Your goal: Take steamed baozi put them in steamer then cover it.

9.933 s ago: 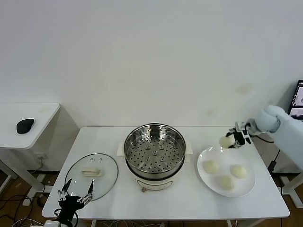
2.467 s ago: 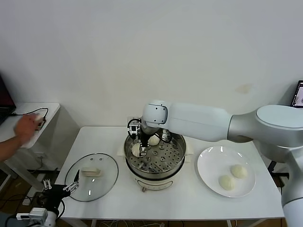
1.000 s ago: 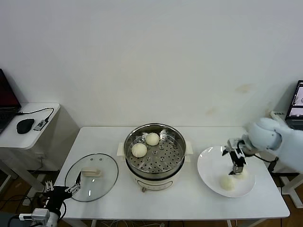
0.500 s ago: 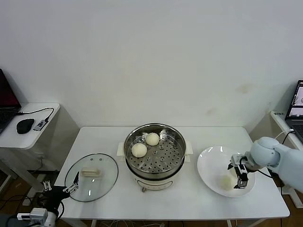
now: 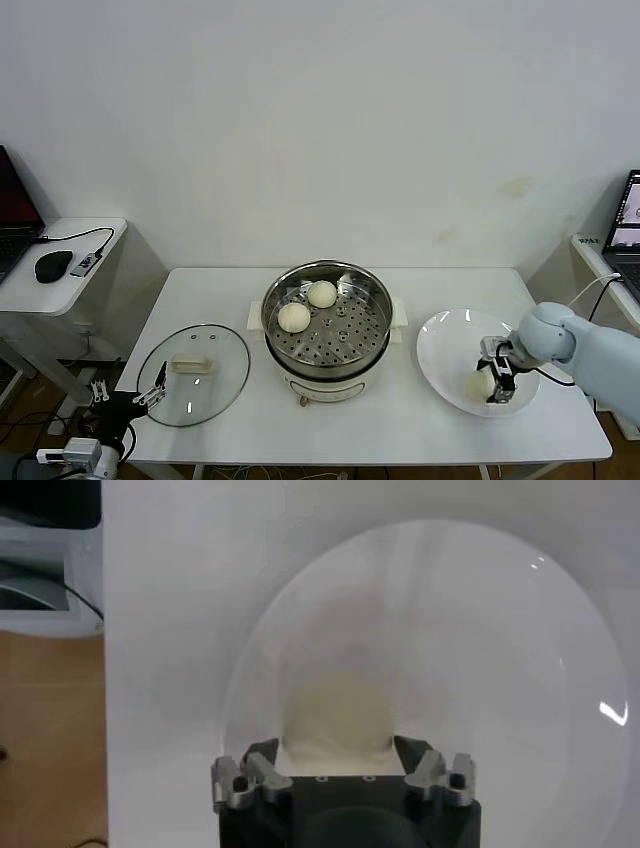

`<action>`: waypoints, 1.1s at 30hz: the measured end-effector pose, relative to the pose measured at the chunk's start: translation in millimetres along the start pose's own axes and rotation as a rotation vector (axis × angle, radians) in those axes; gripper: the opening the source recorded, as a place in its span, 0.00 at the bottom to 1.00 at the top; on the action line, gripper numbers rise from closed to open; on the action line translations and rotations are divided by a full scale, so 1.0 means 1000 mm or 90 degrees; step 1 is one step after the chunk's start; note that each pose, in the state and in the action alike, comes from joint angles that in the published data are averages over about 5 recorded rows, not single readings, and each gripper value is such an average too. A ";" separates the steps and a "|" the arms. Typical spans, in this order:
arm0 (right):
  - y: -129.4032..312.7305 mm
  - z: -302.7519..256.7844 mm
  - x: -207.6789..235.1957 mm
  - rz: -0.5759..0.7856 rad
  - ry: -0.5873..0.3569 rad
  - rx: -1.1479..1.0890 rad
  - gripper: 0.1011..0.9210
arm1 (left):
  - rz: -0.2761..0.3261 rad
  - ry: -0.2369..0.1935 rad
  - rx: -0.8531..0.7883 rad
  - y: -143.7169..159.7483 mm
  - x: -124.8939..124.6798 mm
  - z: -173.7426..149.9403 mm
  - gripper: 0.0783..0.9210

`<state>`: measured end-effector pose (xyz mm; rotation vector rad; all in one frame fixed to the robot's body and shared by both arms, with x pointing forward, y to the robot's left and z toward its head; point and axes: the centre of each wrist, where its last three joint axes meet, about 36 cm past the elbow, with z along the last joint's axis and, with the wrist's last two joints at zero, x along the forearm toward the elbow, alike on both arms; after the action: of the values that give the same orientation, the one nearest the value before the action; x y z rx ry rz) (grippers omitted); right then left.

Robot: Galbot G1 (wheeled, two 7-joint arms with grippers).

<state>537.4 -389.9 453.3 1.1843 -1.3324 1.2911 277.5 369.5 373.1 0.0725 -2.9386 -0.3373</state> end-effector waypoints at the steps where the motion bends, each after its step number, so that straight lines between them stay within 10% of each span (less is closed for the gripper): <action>1: 0.000 0.000 0.000 0.000 0.000 0.000 0.65 | 0.000 0.000 0.000 0.000 0.000 0.000 0.88; 14: -0.016 -0.004 0.025 0.008 -0.011 0.006 0.59 | 0.000 -0.001 -0.001 0.001 -0.001 -0.001 0.88; 33: -0.105 -0.088 0.176 0.157 -0.098 0.076 0.60 | 0.008 -0.007 0.004 -0.006 -0.003 -0.002 0.88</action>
<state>617.6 -308.8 645.3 1.2501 -1.5706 1.4959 281.3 363.4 372.7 0.0532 -2.9495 -0.3274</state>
